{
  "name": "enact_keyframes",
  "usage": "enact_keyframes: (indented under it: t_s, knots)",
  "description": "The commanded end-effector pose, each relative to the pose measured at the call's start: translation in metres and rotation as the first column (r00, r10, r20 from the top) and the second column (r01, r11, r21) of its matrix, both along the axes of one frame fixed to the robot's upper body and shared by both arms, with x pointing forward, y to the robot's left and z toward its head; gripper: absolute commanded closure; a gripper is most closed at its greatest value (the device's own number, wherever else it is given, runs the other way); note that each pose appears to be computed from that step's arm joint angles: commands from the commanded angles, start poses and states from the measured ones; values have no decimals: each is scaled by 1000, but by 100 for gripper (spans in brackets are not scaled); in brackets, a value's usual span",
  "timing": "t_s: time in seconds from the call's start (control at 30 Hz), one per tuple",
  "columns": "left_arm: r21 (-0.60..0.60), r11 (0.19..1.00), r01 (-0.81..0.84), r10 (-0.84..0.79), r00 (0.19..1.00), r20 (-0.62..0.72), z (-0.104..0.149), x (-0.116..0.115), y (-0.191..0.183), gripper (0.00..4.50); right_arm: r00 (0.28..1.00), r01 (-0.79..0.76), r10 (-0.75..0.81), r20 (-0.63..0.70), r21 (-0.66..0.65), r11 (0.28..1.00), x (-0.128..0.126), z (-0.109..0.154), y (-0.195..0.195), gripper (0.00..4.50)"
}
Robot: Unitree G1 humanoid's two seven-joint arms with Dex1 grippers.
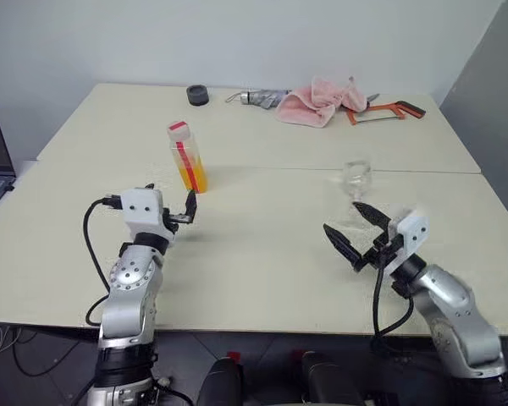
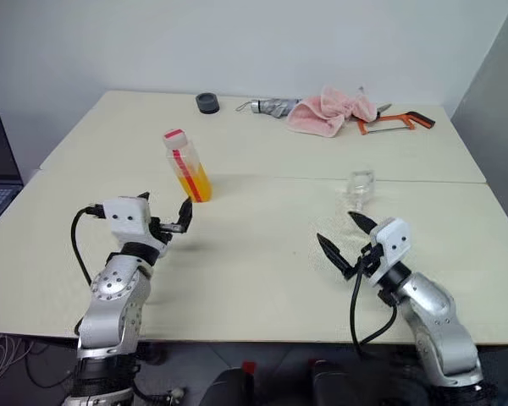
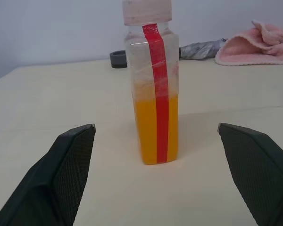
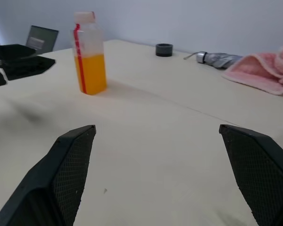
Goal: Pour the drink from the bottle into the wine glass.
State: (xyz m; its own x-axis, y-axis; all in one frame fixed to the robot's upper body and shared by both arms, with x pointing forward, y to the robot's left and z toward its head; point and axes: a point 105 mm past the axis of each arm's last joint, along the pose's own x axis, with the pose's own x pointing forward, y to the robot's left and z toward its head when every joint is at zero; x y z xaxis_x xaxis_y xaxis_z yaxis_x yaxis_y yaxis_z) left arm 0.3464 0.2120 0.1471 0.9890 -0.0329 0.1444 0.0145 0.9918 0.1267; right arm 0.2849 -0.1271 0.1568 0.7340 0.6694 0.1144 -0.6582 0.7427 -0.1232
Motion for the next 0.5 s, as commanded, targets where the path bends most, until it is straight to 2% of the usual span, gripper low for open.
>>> enact_keyframes:
  t_s: [0.03,0.5]
  knots:
    - [-4,1000,-16,16,999,30,16,7,-7,4,995,-96,96,20,15,995,-8,20,13,0]
    - [-14,998,-60,60,998,25,28,35,-21,4,977,-214,214,-15,-42,976,-10,22,25,0]
